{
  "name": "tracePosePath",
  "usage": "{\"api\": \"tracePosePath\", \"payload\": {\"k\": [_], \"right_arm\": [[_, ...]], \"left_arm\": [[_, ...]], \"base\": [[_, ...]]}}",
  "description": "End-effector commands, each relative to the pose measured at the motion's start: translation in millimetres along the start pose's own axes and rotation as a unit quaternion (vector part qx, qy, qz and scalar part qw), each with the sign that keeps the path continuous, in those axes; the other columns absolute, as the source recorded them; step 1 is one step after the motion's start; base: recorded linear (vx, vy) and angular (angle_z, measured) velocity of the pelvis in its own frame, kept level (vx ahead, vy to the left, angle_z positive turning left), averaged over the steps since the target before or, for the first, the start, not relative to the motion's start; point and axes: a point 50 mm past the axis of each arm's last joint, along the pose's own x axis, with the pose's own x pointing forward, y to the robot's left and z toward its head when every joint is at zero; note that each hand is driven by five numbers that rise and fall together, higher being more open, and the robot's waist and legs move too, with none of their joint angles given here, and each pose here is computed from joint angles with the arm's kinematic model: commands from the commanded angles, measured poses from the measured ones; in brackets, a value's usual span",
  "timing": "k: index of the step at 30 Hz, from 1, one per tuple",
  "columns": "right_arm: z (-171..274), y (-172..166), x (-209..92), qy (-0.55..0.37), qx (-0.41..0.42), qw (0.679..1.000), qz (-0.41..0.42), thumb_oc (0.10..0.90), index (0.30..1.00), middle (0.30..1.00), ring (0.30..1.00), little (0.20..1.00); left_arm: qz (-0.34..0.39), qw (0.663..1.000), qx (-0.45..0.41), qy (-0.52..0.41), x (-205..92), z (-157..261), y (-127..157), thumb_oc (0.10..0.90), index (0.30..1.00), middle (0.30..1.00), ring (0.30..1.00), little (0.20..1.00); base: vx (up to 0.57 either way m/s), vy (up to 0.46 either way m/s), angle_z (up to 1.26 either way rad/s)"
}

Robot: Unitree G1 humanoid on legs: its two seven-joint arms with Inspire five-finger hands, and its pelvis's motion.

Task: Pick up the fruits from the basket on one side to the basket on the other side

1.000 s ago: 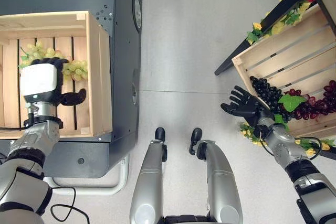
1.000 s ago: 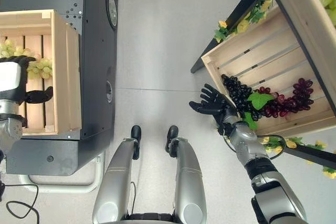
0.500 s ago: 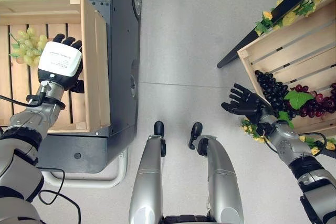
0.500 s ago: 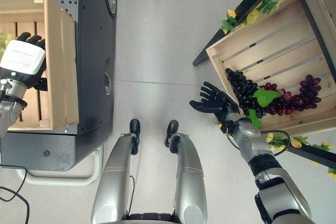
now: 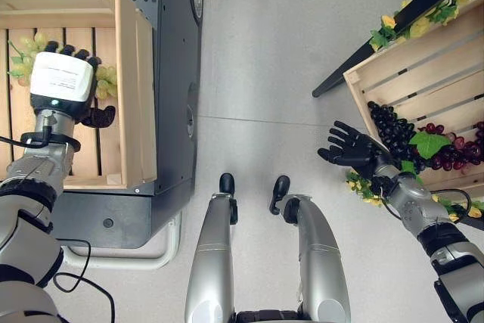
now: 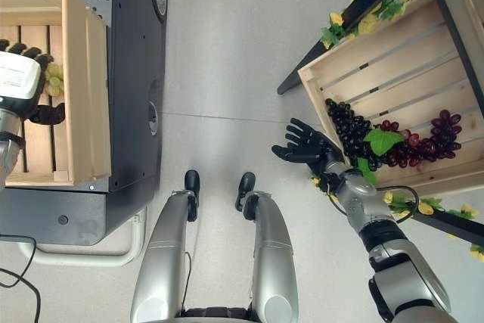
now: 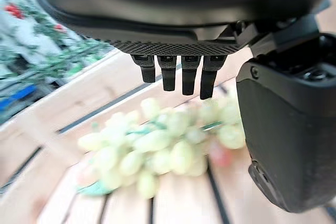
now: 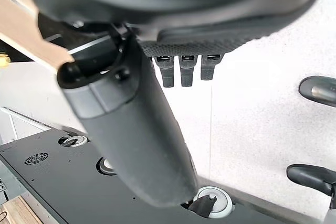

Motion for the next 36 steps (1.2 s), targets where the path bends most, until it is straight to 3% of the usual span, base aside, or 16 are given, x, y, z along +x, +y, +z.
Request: {"api": "tracePosePath", "payload": {"k": [1,16,22,26,27,28,36], "right_arm": [[30,-22,-14,-0.050,-0.024,0.998,0.001,0.800,0.900,0.900,0.900,0.900],[47,-16,-8,-0.068,-0.027,0.997,0.008,0.800,0.900,0.900,0.900,0.900],[46,-19,-10,-0.067,-0.024,0.997,0.009,0.800,0.900,0.900,0.900,0.900],[51,-20,-10,-0.077,-0.017,0.997,0.011,0.800,0.900,0.900,0.900,0.900],[52,-20,-10,-0.080,-0.014,0.997,0.012,0.800,0.900,0.900,0.900,0.900],[53,-20,-10,-0.082,-0.012,0.996,0.013,0.800,0.900,0.900,0.900,0.900],[52,-17,-11,-0.089,0.000,0.996,0.030,0.800,0.900,0.900,0.900,0.900]], "left_arm": [[0.062,0.993,0.011,0.102,8,-50,31,0.800,0.900,0.900,0.900,0.900],[0.047,0.996,-0.007,-0.081,33,9,50,0.800,0.900,0.900,0.900,0.900],[0.043,0.993,0.021,-0.110,36,17,54,0.800,0.900,0.900,0.900,0.900],[0.002,0.996,0.042,-0.075,38,10,51,0.800,0.900,0.900,0.900,0.900],[-0.010,0.997,0.048,-0.055,39,5,50,0.624,0.636,0.636,0.636,0.636],[-0.016,0.998,0.048,-0.041,39,2,49,0.400,0.300,0.300,0.300,0.300],[-0.039,0.997,0.048,0.045,30,-23,37,0.400,0.300,0.300,0.300,0.300]], "base": [[-0.01,0.038,0.02],[-0.01,0.016,0.01],[0.00,0.005,0.01],[-0.01,0.005,0.02],[0.00,0.000,0.00],[0.00,0.000,0.00],[0.01,-0.004,0.00]]}}
